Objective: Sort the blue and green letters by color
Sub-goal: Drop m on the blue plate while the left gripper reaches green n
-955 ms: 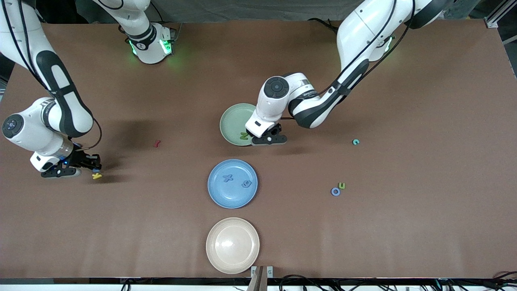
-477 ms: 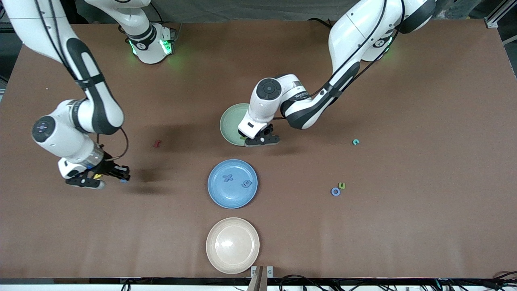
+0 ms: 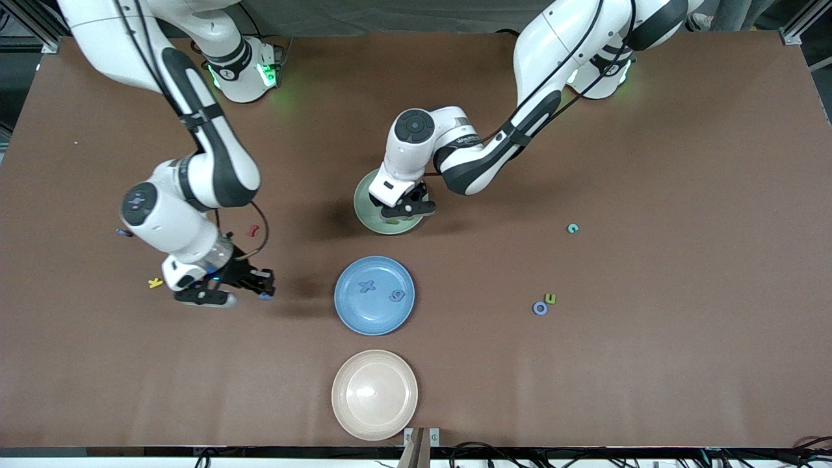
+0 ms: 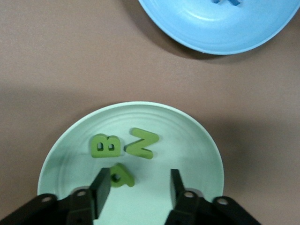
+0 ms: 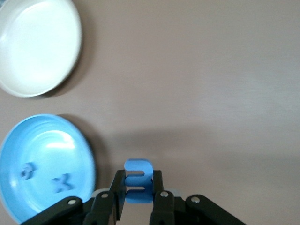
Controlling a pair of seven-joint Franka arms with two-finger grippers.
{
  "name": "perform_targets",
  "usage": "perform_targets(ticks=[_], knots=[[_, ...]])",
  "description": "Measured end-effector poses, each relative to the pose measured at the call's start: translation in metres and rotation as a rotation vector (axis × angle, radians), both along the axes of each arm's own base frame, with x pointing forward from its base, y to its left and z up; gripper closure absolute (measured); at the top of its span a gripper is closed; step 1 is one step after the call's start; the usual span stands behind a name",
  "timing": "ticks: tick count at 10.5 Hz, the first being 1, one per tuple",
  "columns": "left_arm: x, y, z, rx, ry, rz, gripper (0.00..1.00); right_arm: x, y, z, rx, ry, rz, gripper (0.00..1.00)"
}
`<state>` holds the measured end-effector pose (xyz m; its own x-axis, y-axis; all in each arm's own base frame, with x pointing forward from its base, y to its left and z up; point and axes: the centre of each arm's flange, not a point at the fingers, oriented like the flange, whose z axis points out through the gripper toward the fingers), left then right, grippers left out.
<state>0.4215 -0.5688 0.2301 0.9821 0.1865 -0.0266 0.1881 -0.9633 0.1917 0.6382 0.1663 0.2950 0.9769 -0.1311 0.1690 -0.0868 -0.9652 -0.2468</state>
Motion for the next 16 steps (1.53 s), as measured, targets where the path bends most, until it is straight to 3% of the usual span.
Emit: perform_targets(ticks=[1,3,4,6,9,11,14,16], knots=[[0.005,0.001,0.002,-0.003,-0.005,0.010,0.32,0.000,0.030,-0.003,0.001,-0.005,0.036,0.72],[0.045,0.028,0.011,0.003,-0.032,0.049,0.05,0.000,0.086,-0.013,0.007,-0.021,0.085,0.72],[0.075,0.056,0.018,0.022,-0.050,0.030,0.00,0.003,0.109,-0.016,0.011,-0.037,0.101,0.72],[0.128,0.114,0.027,0.051,-0.085,-0.055,0.00,0.007,0.145,-0.026,0.002,-0.089,0.131,0.72],[0.181,0.190,0.023,0.083,-0.118,-0.212,0.00,-0.012,0.201,-0.056,0.017,-0.144,0.150,0.68],[0.211,0.248,0.016,0.113,-0.134,-0.305,0.00,-0.023,0.224,-0.065,0.059,-0.134,0.045,0.44],[0.234,0.302,0.006,0.148,-0.146,-0.436,0.00,-0.013,0.207,-0.064,0.039,-0.122,0.029,0.04],[0.243,0.328,-0.003,0.181,-0.148,-0.527,0.00,0.006,0.165,-0.062,-0.010,-0.089,0.078,0.00]])
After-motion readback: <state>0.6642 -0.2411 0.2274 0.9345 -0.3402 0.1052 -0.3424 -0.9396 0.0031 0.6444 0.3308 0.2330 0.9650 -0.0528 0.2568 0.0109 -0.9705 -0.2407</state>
